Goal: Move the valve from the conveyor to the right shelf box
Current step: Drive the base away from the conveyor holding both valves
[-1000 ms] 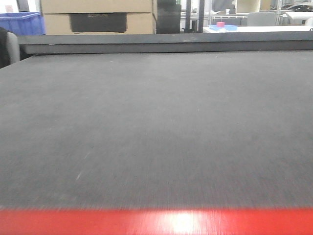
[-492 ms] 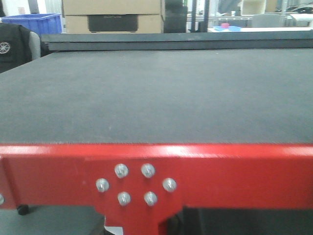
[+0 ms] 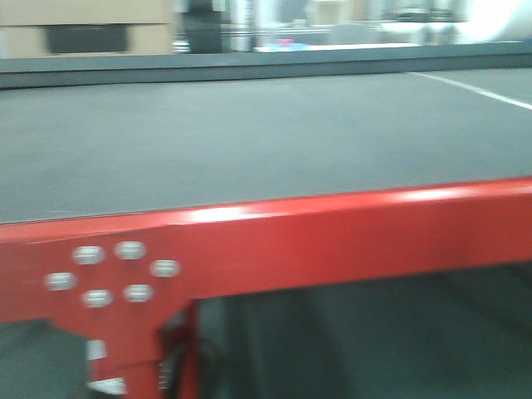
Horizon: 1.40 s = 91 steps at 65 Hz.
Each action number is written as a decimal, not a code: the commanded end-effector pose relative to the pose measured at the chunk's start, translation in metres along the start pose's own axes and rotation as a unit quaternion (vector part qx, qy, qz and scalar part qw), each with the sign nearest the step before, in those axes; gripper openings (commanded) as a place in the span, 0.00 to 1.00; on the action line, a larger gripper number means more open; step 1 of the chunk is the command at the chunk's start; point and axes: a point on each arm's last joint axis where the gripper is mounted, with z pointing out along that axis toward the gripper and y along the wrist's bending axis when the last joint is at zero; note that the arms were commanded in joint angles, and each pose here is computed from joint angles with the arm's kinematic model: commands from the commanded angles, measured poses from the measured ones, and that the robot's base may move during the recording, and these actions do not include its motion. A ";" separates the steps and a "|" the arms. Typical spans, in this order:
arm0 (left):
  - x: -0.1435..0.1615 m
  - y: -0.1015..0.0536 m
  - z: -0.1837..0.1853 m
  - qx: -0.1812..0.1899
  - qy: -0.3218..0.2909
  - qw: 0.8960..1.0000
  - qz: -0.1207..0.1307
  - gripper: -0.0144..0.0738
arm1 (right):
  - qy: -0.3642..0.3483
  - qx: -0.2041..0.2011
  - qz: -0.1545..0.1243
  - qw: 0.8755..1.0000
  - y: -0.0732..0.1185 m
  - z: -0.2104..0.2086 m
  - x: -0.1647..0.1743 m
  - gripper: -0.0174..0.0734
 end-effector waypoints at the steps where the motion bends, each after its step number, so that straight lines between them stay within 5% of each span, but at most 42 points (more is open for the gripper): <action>1: -0.007 0.000 -0.002 0.001 -0.032 0.999 -0.004 0.04 | -0.040 0.007 -0.004 0.999 -0.001 -0.004 -0.008 0.01; 91: -0.007 0.000 -0.002 0.001 -0.032 0.999 -0.004 0.04 | -0.040 0.007 -0.004 0.999 -0.001 -0.004 -0.008 0.01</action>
